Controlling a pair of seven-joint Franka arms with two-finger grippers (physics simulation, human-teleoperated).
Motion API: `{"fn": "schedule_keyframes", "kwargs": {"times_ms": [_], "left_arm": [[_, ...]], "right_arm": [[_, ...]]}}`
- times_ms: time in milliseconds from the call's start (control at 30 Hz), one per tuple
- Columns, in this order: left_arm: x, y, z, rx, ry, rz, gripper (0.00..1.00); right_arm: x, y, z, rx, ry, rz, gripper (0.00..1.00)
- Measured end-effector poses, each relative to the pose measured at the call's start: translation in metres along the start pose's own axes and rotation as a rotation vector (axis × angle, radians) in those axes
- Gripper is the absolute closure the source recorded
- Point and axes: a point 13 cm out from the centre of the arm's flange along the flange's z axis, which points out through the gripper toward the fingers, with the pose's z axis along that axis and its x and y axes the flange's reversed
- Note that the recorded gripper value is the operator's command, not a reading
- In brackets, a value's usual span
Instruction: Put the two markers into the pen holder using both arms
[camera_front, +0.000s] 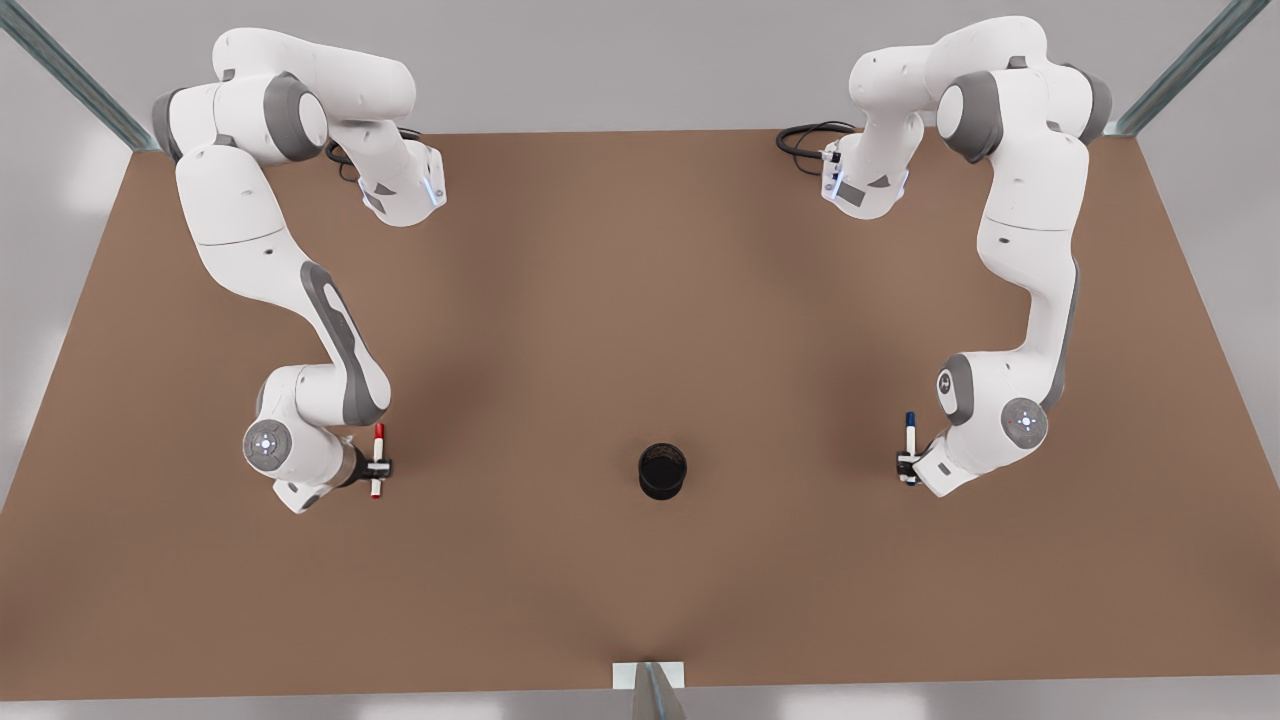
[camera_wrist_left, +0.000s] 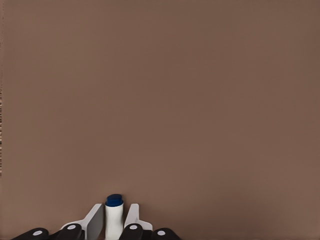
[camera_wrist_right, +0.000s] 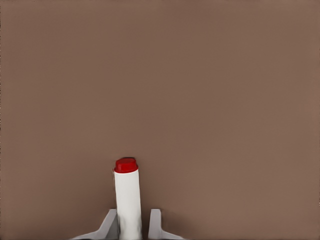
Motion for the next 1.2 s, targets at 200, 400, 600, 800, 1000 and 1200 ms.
{"fn": "schedule_keyframes", "kwargs": {"times_ms": [200, 400, 600, 800, 1000, 1200], "left_arm": [[0.001, -0.001, 0.001, 0.0, 0.002, -0.018, 0.58], [0.003, -0.002, 0.005, 0.0, 0.008, -0.031, 0.63], [0.002, -0.006, 0.005, -0.001, 0.008, -0.038, 0.67], [0.001, -0.005, 0.005, -0.004, 0.007, -0.05, 0.73], [-0.002, -0.003, -0.002, -0.011, -0.003, -0.06, 0.74], [-0.019, -0.002, -0.051, -0.025, -0.063, -0.058, 0.76]], "right_arm": [[-0.005, 0.003, -0.004, -0.005, -0.013, -0.006, 0.79], [-0.049, 0.034, -0.099, -0.016, -0.138, -0.052, 0.79], [-0.048, 0.243, -0.181, -0.119, -0.277, -0.316, 0.79], [-0.066, 0.464, -0.251, -0.224, -0.55, -0.507, 0.79], [-0.056, 0.558, -0.229, -0.317, -0.691, -0.537, 0.79], [-0.058, 0.582, -0.186, -0.387, -0.787, -0.505, 0.79]]}}
